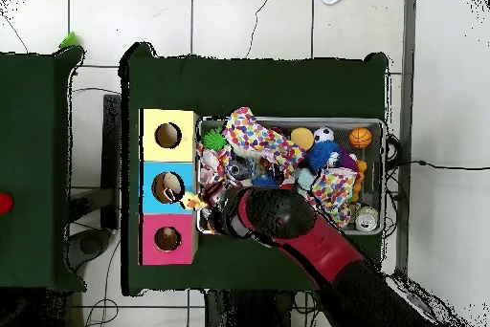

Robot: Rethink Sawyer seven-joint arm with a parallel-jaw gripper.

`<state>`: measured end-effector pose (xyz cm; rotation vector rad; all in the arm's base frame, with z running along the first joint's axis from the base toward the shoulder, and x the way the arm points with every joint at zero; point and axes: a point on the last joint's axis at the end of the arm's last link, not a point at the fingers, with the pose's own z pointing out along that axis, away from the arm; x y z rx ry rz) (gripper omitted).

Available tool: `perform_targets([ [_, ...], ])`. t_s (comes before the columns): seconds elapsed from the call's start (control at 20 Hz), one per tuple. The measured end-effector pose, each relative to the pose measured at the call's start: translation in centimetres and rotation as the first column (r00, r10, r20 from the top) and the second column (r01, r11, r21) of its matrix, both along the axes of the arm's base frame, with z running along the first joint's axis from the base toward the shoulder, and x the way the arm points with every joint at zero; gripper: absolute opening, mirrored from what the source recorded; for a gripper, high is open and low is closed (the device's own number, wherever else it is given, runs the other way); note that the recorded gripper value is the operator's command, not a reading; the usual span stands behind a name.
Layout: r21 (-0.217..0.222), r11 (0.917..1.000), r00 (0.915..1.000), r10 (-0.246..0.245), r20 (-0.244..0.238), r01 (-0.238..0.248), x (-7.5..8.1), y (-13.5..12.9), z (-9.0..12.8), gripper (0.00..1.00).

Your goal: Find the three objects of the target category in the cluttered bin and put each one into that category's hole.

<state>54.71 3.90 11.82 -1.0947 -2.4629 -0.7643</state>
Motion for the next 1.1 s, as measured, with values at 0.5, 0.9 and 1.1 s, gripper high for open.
perform_targets([
  [0.5, 0.087, 0.9951, 0.9946, 0.054, -0.089, -0.046, -3.4, 4.1, -1.6, 0.0],
  [0.9, 0.113, 0.9919, 0.9899, 0.071, -0.123, -0.057, -4.6, 5.1, -2.3, 0.0],
  [1.1, 0.129, 0.99, 0.9866, 0.077, -0.144, -0.059, -5.4, 5.5, -2.7, 0.0],
])
